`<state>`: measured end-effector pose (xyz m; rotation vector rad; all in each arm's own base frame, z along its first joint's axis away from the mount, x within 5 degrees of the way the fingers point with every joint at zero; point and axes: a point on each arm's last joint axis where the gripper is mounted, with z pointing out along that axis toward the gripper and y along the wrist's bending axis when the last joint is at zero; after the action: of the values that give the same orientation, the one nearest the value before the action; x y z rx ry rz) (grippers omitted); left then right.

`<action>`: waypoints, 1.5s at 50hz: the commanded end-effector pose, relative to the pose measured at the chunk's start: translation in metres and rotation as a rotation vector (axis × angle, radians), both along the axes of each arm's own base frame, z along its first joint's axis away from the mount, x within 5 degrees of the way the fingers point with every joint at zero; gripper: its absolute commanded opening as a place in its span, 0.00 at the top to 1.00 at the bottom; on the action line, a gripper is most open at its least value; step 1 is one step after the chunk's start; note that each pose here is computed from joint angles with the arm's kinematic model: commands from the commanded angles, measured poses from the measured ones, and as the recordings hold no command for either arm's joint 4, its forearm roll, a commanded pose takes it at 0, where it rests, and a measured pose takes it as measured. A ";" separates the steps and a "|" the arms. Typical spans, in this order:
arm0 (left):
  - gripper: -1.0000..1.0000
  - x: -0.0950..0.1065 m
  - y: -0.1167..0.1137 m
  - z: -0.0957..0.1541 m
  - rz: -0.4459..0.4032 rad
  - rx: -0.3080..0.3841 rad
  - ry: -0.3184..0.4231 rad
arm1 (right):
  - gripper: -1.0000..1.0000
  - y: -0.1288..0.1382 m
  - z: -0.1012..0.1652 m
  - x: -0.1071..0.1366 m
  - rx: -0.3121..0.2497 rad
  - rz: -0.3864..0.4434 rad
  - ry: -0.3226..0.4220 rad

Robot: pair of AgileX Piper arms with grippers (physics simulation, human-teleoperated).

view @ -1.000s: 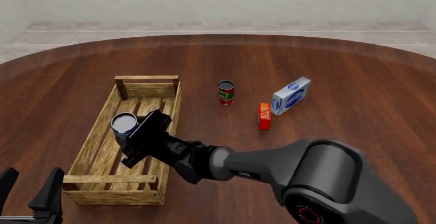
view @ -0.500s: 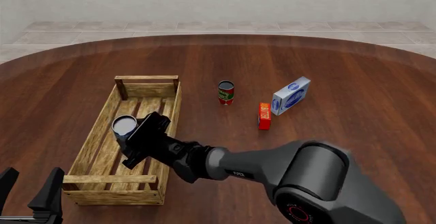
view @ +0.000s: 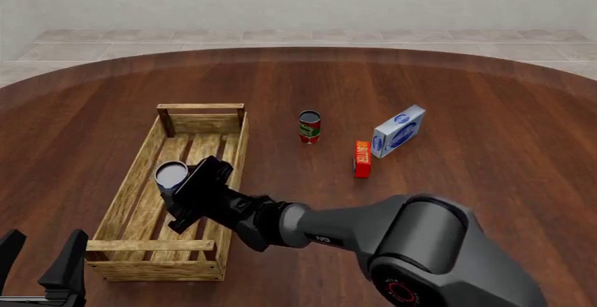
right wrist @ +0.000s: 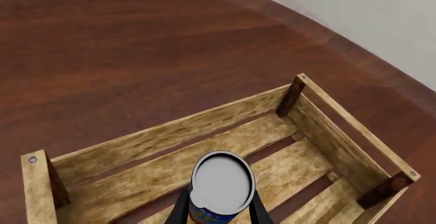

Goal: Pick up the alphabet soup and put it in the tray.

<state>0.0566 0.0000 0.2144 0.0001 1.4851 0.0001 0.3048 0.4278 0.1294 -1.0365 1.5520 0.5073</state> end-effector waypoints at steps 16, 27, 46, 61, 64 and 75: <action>0.00 0.000 0.000 0.000 0.000 0.000 0.000 | 1.00 0.000 0.005 0.002 0.023 -0.009 0.009; 0.00 0.000 0.000 0.000 0.000 0.000 0.000 | 1.00 0.001 0.002 0.002 0.025 -0.010 0.018; 0.00 0.000 0.000 0.000 0.000 0.000 0.000 | 0.00 0.004 0.001 -0.004 0.018 0.005 0.012; 0.00 0.000 0.000 0.000 0.000 0.000 0.000 | 0.00 0.003 0.008 -0.002 0.033 -0.004 0.021; 0.00 0.000 0.000 0.000 0.000 0.000 0.000 | 0.00 0.003 0.009 -0.003 0.036 -0.003 0.022; 0.00 0.000 0.000 0.000 0.000 0.000 0.000 | 0.00 -0.001 0.032 -0.010 0.054 0.004 0.011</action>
<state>0.0566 0.0000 0.2144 0.0001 1.4851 0.0001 0.2995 0.4291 0.1464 -1.0030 1.5501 0.5465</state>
